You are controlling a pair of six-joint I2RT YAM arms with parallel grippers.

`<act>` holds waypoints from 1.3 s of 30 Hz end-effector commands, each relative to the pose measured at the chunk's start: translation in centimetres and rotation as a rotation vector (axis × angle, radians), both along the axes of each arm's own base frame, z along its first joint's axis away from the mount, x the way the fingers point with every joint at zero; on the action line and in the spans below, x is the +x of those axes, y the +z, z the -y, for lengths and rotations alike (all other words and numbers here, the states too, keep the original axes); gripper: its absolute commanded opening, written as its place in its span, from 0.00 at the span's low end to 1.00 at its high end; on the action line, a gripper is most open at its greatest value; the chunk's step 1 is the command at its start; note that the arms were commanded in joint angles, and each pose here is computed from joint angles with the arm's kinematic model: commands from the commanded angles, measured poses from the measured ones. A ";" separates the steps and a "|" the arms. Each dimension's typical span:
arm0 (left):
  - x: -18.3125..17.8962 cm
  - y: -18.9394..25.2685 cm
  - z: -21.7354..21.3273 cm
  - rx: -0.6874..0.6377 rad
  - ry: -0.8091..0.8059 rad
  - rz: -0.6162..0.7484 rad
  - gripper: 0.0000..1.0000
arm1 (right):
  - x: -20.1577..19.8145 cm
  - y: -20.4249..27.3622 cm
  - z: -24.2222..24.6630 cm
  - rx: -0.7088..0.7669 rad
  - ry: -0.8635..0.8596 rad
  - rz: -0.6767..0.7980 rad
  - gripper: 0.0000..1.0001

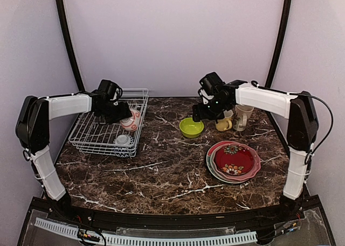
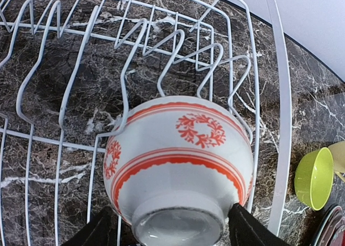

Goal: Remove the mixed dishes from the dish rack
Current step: Grab the bowl from the dish rack.

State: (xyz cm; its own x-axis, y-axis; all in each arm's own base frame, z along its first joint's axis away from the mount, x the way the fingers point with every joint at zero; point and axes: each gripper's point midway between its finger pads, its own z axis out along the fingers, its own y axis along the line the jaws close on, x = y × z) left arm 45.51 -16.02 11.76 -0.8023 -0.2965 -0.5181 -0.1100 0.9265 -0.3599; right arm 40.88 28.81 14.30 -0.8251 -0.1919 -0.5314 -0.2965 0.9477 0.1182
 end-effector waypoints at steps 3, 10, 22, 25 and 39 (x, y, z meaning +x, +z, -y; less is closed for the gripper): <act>0.0 -1.2 0.0 0.018 -0.018 -0.018 0.63 | -0.7 1.5 -0.2 0.016 0.015 0.033 0.83; 0.1 -1.8 0.4 0.011 -0.036 -0.028 0.60 | -1.5 1.8 -0.3 0.051 0.007 0.037 0.83; 0.6 -1.7 0.2 0.024 -0.054 -0.009 0.70 | -1.6 2.2 -1.1 0.053 0.023 0.044 0.84; 1.3 -0.6 0.1 0.027 -0.078 0.018 0.74 | -1.9 1.9 -1.0 0.054 0.021 0.039 0.84; 2.8 1.6 -0.5 -0.064 -0.150 0.121 0.76 | -2.0 1.4 -1.7 0.059 0.040 0.031 0.84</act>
State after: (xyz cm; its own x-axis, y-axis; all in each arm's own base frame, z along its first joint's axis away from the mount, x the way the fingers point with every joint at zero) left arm 48.06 -15.32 11.92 -0.7917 -0.2205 -0.5697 0.0304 0.9172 -0.3973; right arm 39.07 29.79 15.10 -0.8115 -0.2000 -0.5491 -0.3275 0.9338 0.1440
